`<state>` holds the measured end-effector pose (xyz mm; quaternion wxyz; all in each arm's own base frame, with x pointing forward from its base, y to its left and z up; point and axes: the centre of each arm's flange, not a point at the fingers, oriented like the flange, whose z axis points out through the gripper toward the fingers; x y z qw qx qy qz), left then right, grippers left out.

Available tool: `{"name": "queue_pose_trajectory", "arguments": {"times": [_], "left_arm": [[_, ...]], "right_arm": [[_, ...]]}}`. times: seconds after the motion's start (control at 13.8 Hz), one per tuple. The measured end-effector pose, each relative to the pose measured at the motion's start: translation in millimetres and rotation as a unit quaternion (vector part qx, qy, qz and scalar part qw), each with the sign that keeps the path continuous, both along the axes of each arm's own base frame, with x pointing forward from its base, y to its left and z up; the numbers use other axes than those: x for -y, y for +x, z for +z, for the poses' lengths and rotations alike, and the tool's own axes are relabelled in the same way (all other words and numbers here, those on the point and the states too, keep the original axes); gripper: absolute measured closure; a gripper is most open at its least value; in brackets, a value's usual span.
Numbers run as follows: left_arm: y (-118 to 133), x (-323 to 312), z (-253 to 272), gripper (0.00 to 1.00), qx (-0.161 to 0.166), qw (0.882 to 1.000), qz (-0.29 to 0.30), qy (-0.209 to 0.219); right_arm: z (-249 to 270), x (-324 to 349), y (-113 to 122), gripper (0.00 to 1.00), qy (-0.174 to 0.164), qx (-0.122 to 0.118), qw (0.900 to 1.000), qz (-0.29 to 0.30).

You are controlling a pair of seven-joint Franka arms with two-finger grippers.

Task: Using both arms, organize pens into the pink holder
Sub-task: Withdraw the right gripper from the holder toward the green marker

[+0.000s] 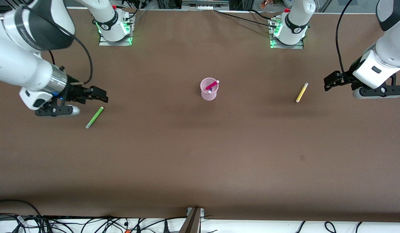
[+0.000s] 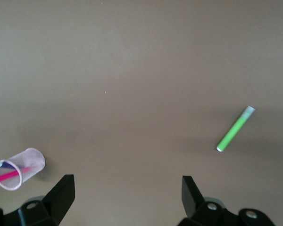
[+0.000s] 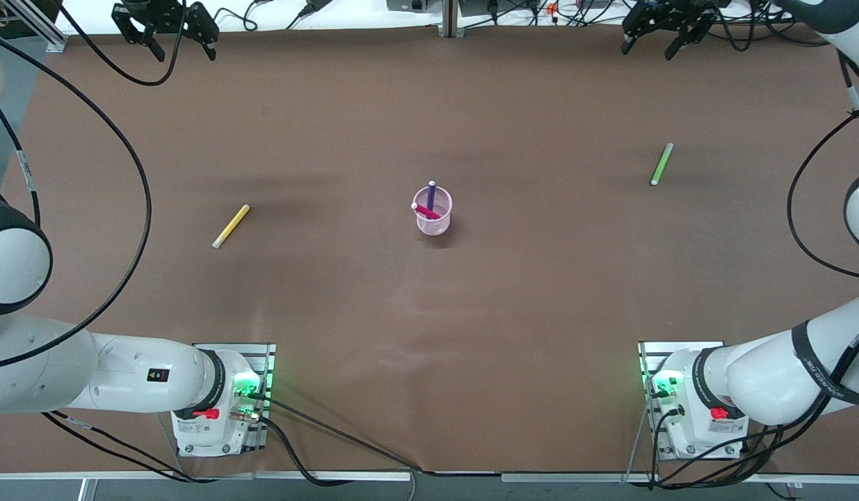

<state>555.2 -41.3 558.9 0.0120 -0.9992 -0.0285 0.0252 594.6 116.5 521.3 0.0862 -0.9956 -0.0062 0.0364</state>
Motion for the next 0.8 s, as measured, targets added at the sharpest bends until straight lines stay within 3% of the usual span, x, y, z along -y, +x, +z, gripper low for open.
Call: {"name": "queue_pose_trajectory", "arguments": {"times": [0.36,0.8], "left_arm": [[-0.1,1.9,-0.1,0.0,0.0,1.0,-0.002,0.0],[-0.1,2.1,-0.2,0.0,0.0,1.0,-0.002,0.0]], "right_arm": [[47.8,28.0,-28.2,0.0,-0.045,0.009,0.998,0.034],[60.3,49.8,-32.2,0.0,-0.058,0.02,0.997,0.047]]}}
